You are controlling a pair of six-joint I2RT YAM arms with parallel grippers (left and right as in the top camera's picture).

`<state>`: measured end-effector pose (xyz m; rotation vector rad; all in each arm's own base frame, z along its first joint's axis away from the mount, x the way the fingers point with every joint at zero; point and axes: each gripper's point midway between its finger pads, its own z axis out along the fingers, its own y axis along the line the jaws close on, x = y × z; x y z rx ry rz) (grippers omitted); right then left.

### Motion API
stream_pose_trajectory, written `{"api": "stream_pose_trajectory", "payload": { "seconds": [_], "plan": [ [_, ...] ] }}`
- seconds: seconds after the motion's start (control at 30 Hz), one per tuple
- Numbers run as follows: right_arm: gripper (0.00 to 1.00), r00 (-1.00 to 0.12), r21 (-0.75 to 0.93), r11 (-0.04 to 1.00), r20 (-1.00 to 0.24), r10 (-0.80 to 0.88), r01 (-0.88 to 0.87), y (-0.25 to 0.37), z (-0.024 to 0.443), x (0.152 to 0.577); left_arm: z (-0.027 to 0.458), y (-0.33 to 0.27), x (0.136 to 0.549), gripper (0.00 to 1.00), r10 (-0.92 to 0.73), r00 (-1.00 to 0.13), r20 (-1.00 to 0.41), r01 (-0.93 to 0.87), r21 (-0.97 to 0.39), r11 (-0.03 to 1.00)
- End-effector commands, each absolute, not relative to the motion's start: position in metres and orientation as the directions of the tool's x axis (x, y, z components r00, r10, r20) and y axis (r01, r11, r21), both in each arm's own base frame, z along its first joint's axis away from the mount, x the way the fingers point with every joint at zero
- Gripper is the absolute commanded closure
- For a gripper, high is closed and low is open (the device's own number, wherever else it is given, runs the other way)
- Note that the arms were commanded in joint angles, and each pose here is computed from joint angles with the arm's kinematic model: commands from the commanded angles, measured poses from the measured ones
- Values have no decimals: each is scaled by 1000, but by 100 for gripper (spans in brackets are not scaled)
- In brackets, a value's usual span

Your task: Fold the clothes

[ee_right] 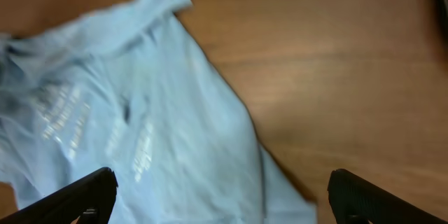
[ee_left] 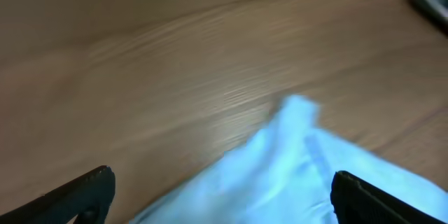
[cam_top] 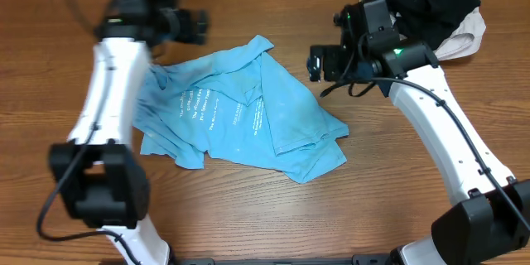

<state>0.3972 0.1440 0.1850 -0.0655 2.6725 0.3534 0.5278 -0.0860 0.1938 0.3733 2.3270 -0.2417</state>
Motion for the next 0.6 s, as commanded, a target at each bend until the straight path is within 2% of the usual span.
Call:
{"api": "stream_pose_trajectory", "payload": {
  "seconds": [0.0, 0.2, 0.37, 0.57],
  "plan": [
    [0, -906, 250, 967, -419, 60, -52, 129, 185, 401, 165, -133, 538, 0, 371, -621, -691, 433, 92, 897],
    [0, -880, 219, 967, -424, 215, 131, 87, 184, 413, 126, -186, 549, 0, 482, -577, -659, 507, 174, 844],
    [0, -872, 215, 961, -418, 254, 177, 68, 183, 414, 84, -190, 557, 3, 509, -606, -611, 504, 200, 840],
    [0, -869, 211, 960, -421, 261, 186, 63, 183, 415, 58, -192, 560, 11, 516, -620, -591, 512, 194, 837]
  ]
}}
